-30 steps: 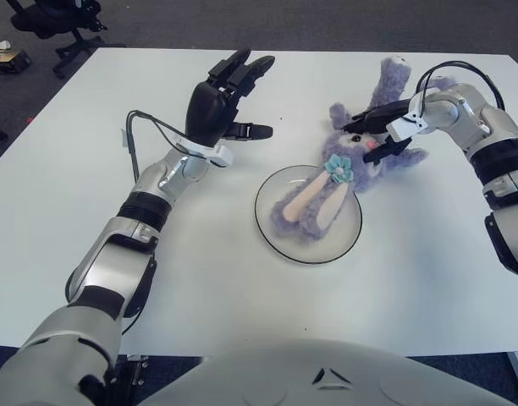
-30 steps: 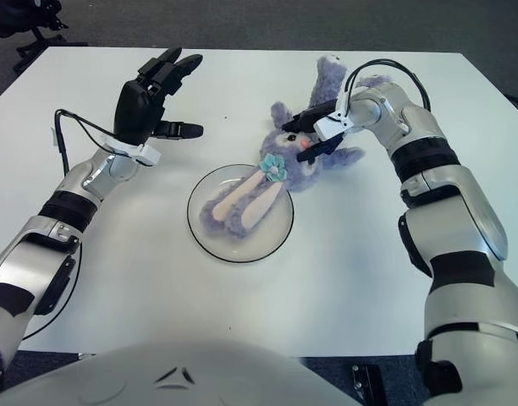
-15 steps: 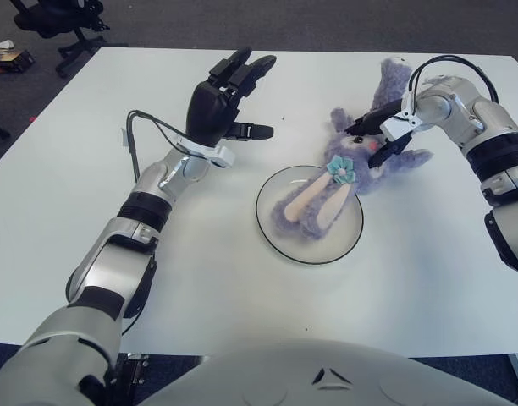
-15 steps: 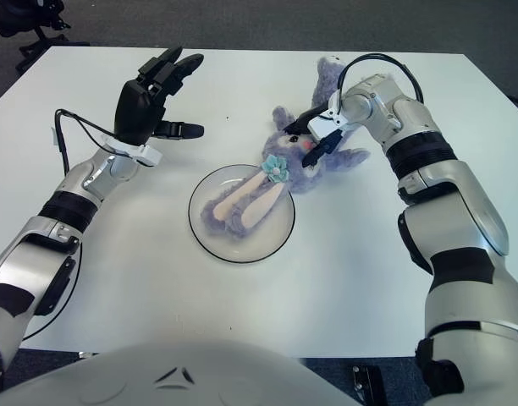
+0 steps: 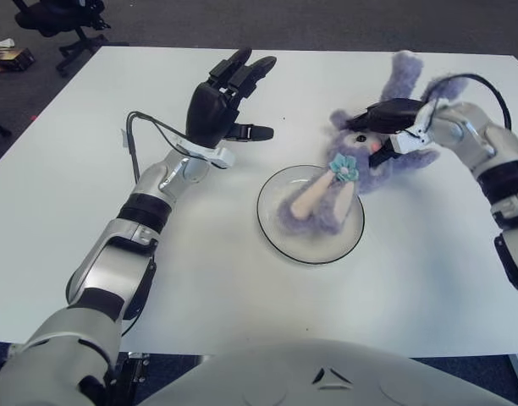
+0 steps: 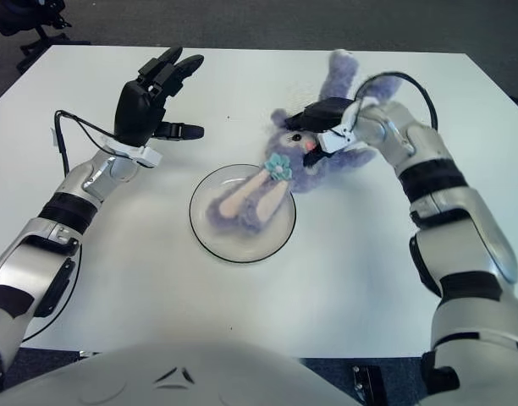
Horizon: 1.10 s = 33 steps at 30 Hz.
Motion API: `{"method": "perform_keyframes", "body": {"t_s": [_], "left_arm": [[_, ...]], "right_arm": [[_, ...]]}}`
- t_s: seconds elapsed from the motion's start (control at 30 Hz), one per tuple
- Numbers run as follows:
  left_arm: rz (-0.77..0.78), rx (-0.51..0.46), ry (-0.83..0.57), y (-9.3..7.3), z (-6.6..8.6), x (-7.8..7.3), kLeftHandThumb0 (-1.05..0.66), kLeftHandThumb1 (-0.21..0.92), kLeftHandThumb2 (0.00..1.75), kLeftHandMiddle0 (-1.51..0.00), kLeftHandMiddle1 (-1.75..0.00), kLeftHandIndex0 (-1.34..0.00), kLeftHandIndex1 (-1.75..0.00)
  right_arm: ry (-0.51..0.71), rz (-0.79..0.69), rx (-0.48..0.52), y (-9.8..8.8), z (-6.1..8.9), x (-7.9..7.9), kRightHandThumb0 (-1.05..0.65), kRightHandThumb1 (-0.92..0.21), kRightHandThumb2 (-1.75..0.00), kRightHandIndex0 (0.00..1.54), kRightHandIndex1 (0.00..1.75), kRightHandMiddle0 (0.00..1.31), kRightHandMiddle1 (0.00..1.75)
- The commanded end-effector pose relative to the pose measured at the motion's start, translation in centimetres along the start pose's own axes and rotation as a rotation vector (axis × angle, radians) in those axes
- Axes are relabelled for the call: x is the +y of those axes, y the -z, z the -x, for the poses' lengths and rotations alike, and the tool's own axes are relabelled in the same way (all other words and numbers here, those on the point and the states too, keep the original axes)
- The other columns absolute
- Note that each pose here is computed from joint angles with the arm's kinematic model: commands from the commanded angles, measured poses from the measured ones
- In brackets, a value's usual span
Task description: Put the doll into the plate.
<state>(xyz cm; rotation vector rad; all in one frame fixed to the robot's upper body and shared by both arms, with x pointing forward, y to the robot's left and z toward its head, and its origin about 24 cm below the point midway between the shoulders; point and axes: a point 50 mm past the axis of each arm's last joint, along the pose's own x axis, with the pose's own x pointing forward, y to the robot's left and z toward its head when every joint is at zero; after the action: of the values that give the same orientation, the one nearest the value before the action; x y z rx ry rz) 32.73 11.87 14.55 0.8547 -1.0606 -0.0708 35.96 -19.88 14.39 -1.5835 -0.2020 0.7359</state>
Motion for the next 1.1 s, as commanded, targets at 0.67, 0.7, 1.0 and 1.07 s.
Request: {"method": "perform_keyframes", "body": {"t_s": [0.67, 0.7, 1.0, 1.07], "left_arm": [[-0.020, 0.005, 0.001, 0.3, 0.1, 0.2, -0.22, 0.92, 0.29, -0.47, 0.00, -0.39, -0.22], [-0.021, 0.005, 0.001, 0.3, 0.1, 0.2, -0.22, 0.92, 0.29, -0.47, 0.00, -0.39, -0.22], [-0.027, 0.009, 0.004, 0.4, 0.2, 0.2, -0.23, 0.92, 0.29, -0.47, 0.00, -0.40, -0.21], [-0.028, 0.009, 0.004, 0.4, 0.2, 0.2, -0.23, 0.92, 0.29, -0.47, 0.00, -0.40, -0.21]], "right_arm": [[0.043, -0.115, 0.049, 0.8, 0.6, 1.8, 0.00, -0.32, -1.29, 0.63, 1.65, 0.41, 1.75], [0.050, -0.115, 0.050, 0.9, 0.6, 1.7, 0.00, -0.32, -1.29, 0.63, 1.65, 0.41, 1.75], [0.114, -0.130, 0.044, 1.0, 1.6, 0.1, 0.00, -0.33, -1.28, 0.61, 1.66, 0.40, 1.75], [0.118, -0.132, 0.041, 0.9, 1.8, -0.2, 0.00, -0.33, -1.28, 0.61, 1.66, 0.40, 1.75]]}}
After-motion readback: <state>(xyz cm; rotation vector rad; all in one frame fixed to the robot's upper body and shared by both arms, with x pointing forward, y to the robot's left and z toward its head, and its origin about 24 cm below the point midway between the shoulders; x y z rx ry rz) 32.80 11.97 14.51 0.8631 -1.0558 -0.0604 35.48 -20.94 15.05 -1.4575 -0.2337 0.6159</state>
